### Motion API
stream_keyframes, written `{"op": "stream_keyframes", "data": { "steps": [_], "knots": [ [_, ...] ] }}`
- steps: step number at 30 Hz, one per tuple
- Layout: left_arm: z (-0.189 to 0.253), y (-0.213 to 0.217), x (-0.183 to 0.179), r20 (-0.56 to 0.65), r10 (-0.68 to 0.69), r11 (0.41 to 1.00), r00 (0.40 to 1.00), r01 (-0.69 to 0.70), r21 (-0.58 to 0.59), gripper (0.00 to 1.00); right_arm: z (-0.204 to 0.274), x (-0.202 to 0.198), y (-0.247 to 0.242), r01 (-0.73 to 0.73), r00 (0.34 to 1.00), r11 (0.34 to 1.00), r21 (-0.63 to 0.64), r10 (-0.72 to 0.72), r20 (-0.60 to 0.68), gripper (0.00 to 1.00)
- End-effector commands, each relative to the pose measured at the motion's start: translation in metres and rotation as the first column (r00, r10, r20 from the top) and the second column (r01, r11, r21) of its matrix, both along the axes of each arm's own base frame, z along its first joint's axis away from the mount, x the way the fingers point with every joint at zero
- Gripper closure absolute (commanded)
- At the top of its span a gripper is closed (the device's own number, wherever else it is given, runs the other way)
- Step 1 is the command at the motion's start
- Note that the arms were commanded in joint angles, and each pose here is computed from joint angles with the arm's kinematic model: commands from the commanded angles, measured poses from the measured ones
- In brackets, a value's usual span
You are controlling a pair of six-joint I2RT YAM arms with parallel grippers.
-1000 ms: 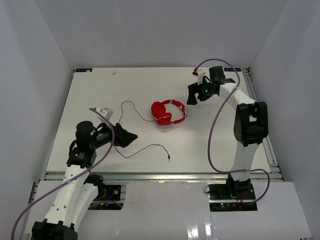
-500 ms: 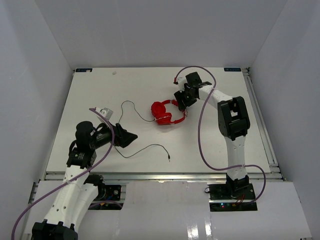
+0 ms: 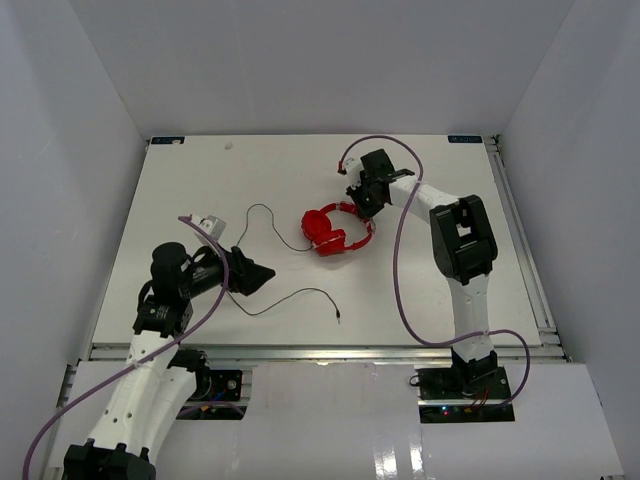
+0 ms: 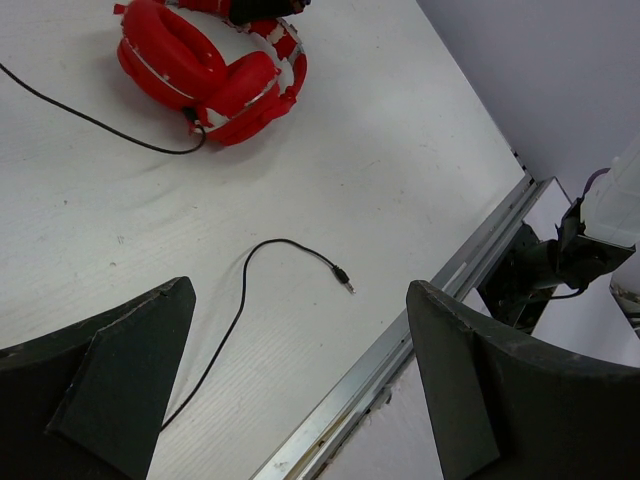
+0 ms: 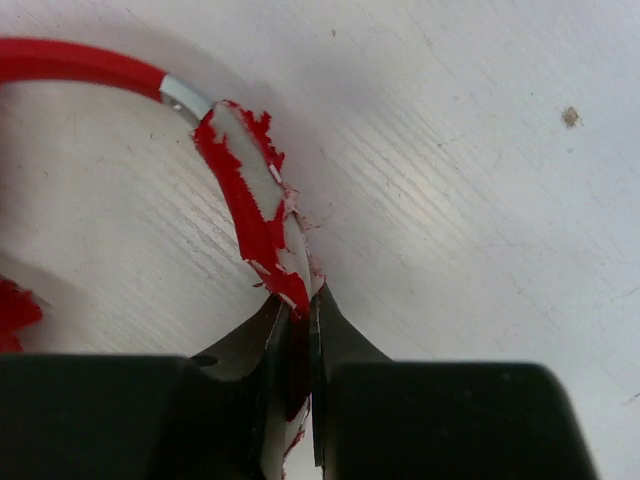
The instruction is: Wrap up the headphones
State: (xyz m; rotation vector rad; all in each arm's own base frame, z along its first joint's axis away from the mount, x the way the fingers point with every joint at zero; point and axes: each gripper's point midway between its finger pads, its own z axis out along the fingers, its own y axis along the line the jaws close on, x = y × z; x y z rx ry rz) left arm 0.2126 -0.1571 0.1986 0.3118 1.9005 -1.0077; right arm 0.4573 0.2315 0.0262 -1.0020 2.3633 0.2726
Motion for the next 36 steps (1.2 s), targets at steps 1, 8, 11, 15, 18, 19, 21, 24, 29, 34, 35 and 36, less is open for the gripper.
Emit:
{"op": "stream_keyframes", "data": {
  "steps": [1,8,11,15,18,19,21,24,29,34,35,36],
  "knots": [
    [0.006,0.000,0.004,0.033,0.008,1.000,0.999,-0.008,0.004,0.02,0.037,-0.021,-0.004,0.005,1.000,0.995,0.097,-0.002,-0.031,0.92],
    [0.041,-0.008,0.003,0.169,-0.036,0.999,0.985,0.040,-0.018,0.07,0.140,-0.063,-0.030,-0.008,0.995,0.965,0.262,-0.018,0.097,0.92],
    [0.065,-0.019,-0.003,0.274,-0.106,0.994,0.956,0.099,0.039,0.10,0.169,-0.090,-0.043,-0.028,0.989,0.951,0.308,-0.018,0.145,0.92],
    [0.088,-0.034,-0.015,0.401,-0.194,0.981,0.895,0.167,0.103,0.10,0.210,-0.117,-0.064,-0.049,0.976,0.931,0.363,-0.032,0.214,0.92],
    [0.094,-0.050,-0.023,0.465,-0.261,0.965,0.846,0.212,0.156,0.02,0.241,-0.134,-0.070,-0.105,0.966,0.909,0.403,-0.003,0.258,0.92],
    [0.094,-0.054,-0.023,0.488,-0.279,0.959,0.827,0.218,0.179,0.02,0.250,-0.138,-0.072,-0.116,0.962,0.906,0.407,0.000,0.274,0.92],
    [0.094,-0.065,-0.024,0.514,-0.294,0.955,0.806,0.221,0.200,0.02,0.268,-0.147,-0.070,-0.146,0.955,0.895,0.421,0.016,0.297,0.92],
    [0.081,-0.085,-0.018,0.541,-0.340,0.936,0.770,0.222,0.272,0.02,0.295,-0.154,-0.066,-0.180,0.946,0.880,0.440,0.033,0.321,0.92],
    [0.055,-0.126,-0.025,0.632,-0.431,0.890,0.644,0.188,0.415,0.02,0.318,-0.157,-0.064,-0.215,0.938,0.870,0.444,0.058,0.341,0.92],
    [0.032,-0.139,-0.028,0.626,-0.455,0.880,0.634,0.214,0.424,0.02,0.327,-0.158,-0.067,-0.231,0.934,0.864,0.447,0.068,0.352,0.92],
    [0.027,-0.139,-0.028,0.621,-0.455,0.880,0.638,0.215,0.424,0.02,0.329,-0.158,-0.069,-0.231,0.933,0.862,0.452,0.066,0.353,0.92],
    [0.014,-0.136,-0.027,0.611,-0.452,0.877,0.650,0.199,0.438,0.02,0.333,-0.158,-0.069,-0.234,0.931,0.859,0.455,0.064,0.358,0.92]
  ]
}}
